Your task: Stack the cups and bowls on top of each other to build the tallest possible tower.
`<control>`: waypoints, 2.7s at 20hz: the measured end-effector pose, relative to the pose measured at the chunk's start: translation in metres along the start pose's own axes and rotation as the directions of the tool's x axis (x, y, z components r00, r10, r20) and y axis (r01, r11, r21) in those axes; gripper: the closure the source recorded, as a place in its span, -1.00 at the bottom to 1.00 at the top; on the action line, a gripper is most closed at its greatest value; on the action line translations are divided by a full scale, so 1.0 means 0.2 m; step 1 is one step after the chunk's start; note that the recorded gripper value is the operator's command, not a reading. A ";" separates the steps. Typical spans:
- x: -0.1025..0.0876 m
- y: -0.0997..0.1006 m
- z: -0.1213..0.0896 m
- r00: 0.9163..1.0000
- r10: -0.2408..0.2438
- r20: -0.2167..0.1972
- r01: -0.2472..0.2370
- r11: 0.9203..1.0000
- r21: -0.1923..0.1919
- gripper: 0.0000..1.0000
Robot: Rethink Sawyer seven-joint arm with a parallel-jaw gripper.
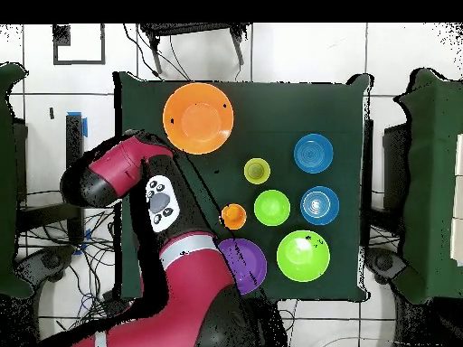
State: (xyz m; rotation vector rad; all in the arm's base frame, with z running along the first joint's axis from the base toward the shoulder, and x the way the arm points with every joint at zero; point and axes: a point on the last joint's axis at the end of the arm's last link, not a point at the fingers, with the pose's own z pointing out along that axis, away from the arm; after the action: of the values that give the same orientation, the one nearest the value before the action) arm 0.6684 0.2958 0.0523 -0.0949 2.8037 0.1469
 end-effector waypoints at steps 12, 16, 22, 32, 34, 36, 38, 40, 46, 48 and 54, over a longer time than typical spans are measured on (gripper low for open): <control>-0.14 0.12 0.04 1.000 0.019 0.014 -0.019 1.000 0.021 -1.00; -0.21 0.18 0.09 0.999 0.008 0.050 -0.010 0.999 0.033 -1.00; -0.30 0.23 0.17 0.994 -0.045 0.096 0.034 0.993 0.114 -1.00; -0.45 0.12 0.30 0.991 -0.016 0.131 -0.005 0.988 0.156 -1.00; -0.47 0.08 0.32 0.991 -0.004 0.134 -0.018 0.987 0.160 -1.00; -0.49 0.03 0.34 0.991 0.009 0.132 -0.032 0.985 0.167 -1.00; -0.49 0.00 0.35 0.992 0.016 0.125 -0.038 0.984 0.177 -1.00; -0.49 -0.03 0.36 0.993 0.025 0.113 -0.046 0.981 0.190 -1.00; -0.49 -0.09 0.36 0.995 0.041 0.089 -0.059 0.976 0.210 -1.00; -0.50 -0.10 0.36 0.995 0.044 0.089 -0.062 0.975 0.211 -1.00; -0.54 -0.18 0.34 0.993 0.063 0.097 -0.082 0.973 0.216 -1.00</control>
State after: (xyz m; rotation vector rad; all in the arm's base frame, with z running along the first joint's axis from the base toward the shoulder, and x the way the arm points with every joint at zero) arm 0.7945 0.2730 0.0207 0.0653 2.7143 -0.1392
